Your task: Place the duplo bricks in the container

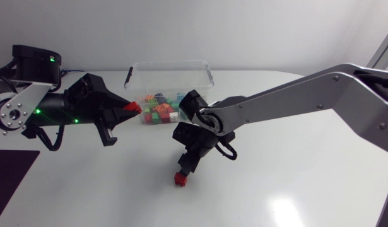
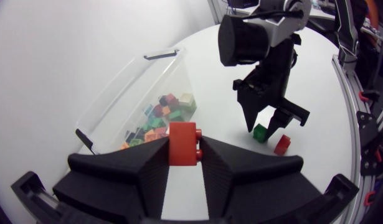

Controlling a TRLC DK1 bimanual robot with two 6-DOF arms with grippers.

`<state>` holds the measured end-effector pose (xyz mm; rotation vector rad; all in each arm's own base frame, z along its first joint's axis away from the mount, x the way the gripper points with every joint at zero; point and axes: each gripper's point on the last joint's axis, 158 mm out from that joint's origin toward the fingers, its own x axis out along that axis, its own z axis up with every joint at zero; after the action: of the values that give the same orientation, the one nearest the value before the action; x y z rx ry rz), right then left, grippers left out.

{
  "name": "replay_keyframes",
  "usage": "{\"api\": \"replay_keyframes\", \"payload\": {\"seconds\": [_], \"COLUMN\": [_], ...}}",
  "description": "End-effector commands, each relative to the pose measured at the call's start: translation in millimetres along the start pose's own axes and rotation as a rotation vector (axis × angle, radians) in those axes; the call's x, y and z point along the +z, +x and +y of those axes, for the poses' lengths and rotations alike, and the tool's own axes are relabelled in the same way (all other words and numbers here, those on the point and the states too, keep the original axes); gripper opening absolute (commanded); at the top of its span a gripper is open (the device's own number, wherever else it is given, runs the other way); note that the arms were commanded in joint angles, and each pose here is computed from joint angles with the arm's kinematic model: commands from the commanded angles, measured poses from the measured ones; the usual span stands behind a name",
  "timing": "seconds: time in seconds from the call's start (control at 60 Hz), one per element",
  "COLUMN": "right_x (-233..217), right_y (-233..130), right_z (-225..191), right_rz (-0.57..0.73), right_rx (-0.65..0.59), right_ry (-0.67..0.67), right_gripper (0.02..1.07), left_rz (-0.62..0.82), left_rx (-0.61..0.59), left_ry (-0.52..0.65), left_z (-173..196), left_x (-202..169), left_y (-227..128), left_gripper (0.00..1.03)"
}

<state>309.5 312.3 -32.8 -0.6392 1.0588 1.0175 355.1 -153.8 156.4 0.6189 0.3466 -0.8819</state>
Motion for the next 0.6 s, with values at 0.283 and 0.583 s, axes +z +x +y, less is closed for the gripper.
{"api": "replay_keyframes", "payload": {"seconds": [0.283, 0.583], "right_x": [20, 46], "right_y": [-44, -94], "right_z": [-4, -27], "right_rz": [-0.041, -0.143], "right_rx": [-0.024, -0.069], "right_ry": [0.006, 0.039], "right_gripper": [0.25, 0.25], "left_rz": [-0.137, -0.108], "left_rx": [0.157, 0.174], "left_ry": [-0.136, -0.206], "left_z": [88, 128], "left_x": [49, 44], "left_y": [2, 56], "left_gripper": [0.26, 0.26]}}
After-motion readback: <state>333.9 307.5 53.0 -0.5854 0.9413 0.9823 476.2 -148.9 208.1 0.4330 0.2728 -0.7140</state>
